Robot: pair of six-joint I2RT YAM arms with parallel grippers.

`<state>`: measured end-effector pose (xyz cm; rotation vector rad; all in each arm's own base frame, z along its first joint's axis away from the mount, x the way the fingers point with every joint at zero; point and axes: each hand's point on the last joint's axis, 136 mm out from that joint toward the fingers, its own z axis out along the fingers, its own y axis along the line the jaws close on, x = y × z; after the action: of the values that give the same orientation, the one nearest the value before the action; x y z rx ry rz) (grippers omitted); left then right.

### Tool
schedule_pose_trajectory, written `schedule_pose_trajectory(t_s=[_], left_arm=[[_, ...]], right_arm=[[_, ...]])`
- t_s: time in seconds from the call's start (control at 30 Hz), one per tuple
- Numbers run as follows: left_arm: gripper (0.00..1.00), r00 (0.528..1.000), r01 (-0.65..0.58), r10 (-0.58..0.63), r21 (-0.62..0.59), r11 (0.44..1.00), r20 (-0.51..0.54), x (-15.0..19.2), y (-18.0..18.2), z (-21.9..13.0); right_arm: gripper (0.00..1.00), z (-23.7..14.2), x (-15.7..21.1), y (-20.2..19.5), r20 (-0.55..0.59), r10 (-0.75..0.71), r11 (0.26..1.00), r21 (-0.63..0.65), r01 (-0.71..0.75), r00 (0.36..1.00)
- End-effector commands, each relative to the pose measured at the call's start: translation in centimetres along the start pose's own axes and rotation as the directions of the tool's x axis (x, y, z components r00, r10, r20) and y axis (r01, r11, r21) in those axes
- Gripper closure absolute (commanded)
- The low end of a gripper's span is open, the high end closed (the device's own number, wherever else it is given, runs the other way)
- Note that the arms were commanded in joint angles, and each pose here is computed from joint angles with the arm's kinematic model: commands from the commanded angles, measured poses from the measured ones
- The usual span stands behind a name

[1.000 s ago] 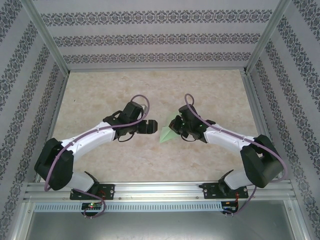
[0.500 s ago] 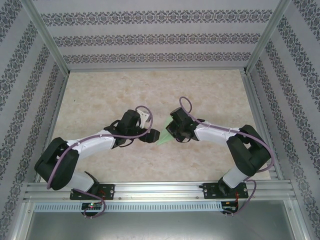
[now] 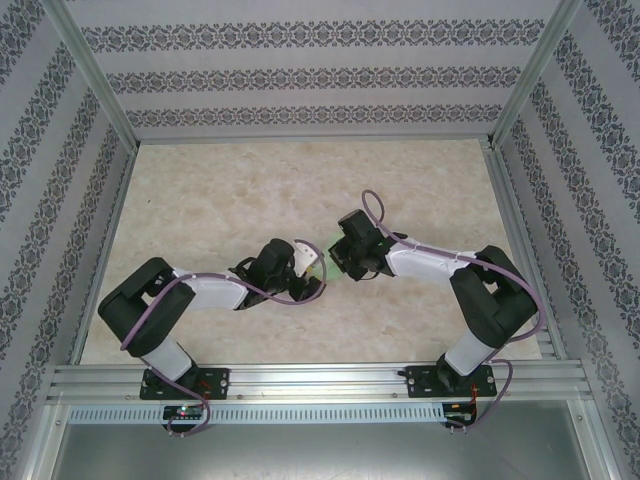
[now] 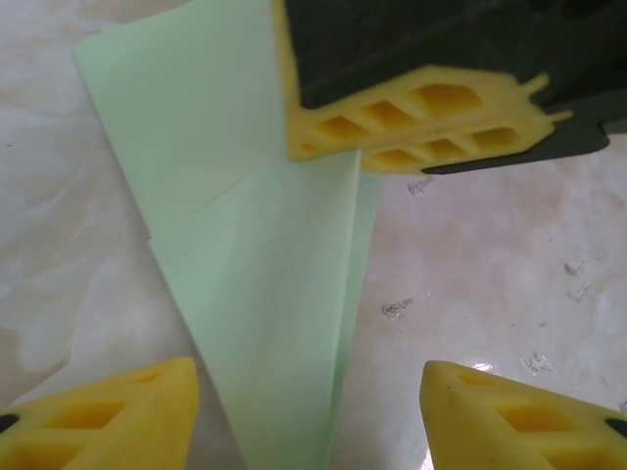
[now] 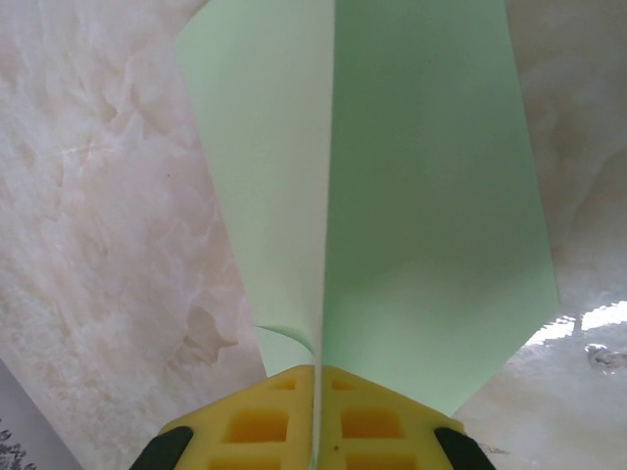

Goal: Fold a paper plane with a square sheet of paper (pick it up from the middle)

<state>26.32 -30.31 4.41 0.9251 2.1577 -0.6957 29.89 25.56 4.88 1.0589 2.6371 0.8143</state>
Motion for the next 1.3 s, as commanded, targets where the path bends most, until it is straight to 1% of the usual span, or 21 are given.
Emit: schedule_pose_trajectory(t_s=[0.0,0.07,0.2,0.33,0.37,0.43,0.5,0.53,0.6,0.7,0.8,0.87,0.97,1.07,1.13,1.2,1.27], left_arm=[[0.47,0.993,-0.094,0.093,0.002,0.996,0.079,-2.2,-0.6,0.6],[0.53,0.991,-0.105,0.105,0.004,0.994,0.083,-2.1,-0.6,0.8],[0.6,0.991,-0.106,0.105,0.009,0.994,0.083,-2.1,-0.6,1.1],[0.7,0.993,-0.096,0.095,0.006,0.995,0.075,-1.9,-0.5,1.5],[0.73,0.993,-0.094,0.094,0.004,0.996,0.073,-1.8,-0.4,1.5],[0.77,0.993,-0.093,0.093,-0.001,0.996,0.07,-1.7,-0.3,1.5],[0.8,0.994,-0.092,0.092,-0.007,0.996,0.065,-1.5,-0.2,1.5],[0.81,0.994,-0.091,0.091,-0.011,0.996,0.062,-1.2,-0.1,1.5],[0.82,0.994,-0.09,0.091,-0.011,0.996,0.06,-1.0,-0.1,1.4],[0.82,0.995,-0.09,0.09,-0.008,0.996,0.052,-0.8,-0.1,1.5],[0.82,0.995,-0.094,0.094,-0.006,0.996,0.044,-0.6,-0.2,1.5],[0.82,0.994,-0.098,0.098,-0.001,0.995,0.042,-0.6,-0.3,1.5],[0.82,0.994,-0.105,0.105,0.005,0.994,0.041,-0.6,-0.4,1.4],[0.81,0.993,-0.109,0.108,0.008,0.994,0.036,-0.6,-0.4,1.4],[0.77,0.994,-0.104,0.103,0.017,0.994,0.047,-1.1,-0.6,1.5],[0.72,0.993,-0.095,0.093,0.031,0.995,0.067,-2.1,-0.9,1.6],[0.69,0.994,-0.079,0.076,0.032,0.996,0.076,-2.7,-0.8,1.9]], right_arm=[[0.96,0.3,0.1,0.1,-0.029,0.039,0.999,0.014,-0.039,0.999],[0.96,0.3,0.1,0.1,-0.034,0.039,0.999,0.017,-0.039,0.999],[0.94,0.4,0.3,0.1,-0.041,0.04,0.999,0.02,-0.039,0.998],[0.91,0.5,0.5,0.5,-0.065,0.04,0.999,0.005,-0.039,0.997],[0.87,0.5,0.6,0.5,-0.069,0.035,0.999,0.004,-0.035,0.997],[0.78,0.3,0.4,0.6,-0.066,0.027,1.0,0.0,-0.027,0.997],[0.68,0.0,-0.1,0.7,-0.062,0.008,1.0,-0.01,-0.008,0.998],[0.65,-0.2,-0.4,0.7,-0.062,0.0,1.0,-0.013,-0.001,0.998],[0.62,-0.5,-0.9,0.7,-0.066,-0.01,1.0,-0.021,0.008,0.998],[0.61,-0.7,-1.2,0.4,-0.094,-0.018,1.0,-0.019,0.017,0.995],[0.62,-0.7,-1.3,0.4,-0.121,-0.023,1.0,-0.017,0.021,0.992],[0.65,-0.6,-1.5,0.3,-0.133,-0.024,1.0,-0.008,0.023,0.991],[0.73,-0.7,-1.7,0.3,-0.14,-0.023,1.0,-0.008,0.022,0.99],[0.83,-0.9,-1.8,0.7,-0.14,-0.022,1.0,-0.017,0.02,0.99],[0.89,-1.0,-1.6,1.1,-0.148,-0.024,0.999,-0.028,0.02,0.989],[0.9,-0.9,-1.3,1.2,-0.155,-0.022,0.999,-0.028,0.018,0.988],[0.91,-0.9,-1.1,1.4,-0.16,-0.018,0.999,-0.031,0.013,0.987]])
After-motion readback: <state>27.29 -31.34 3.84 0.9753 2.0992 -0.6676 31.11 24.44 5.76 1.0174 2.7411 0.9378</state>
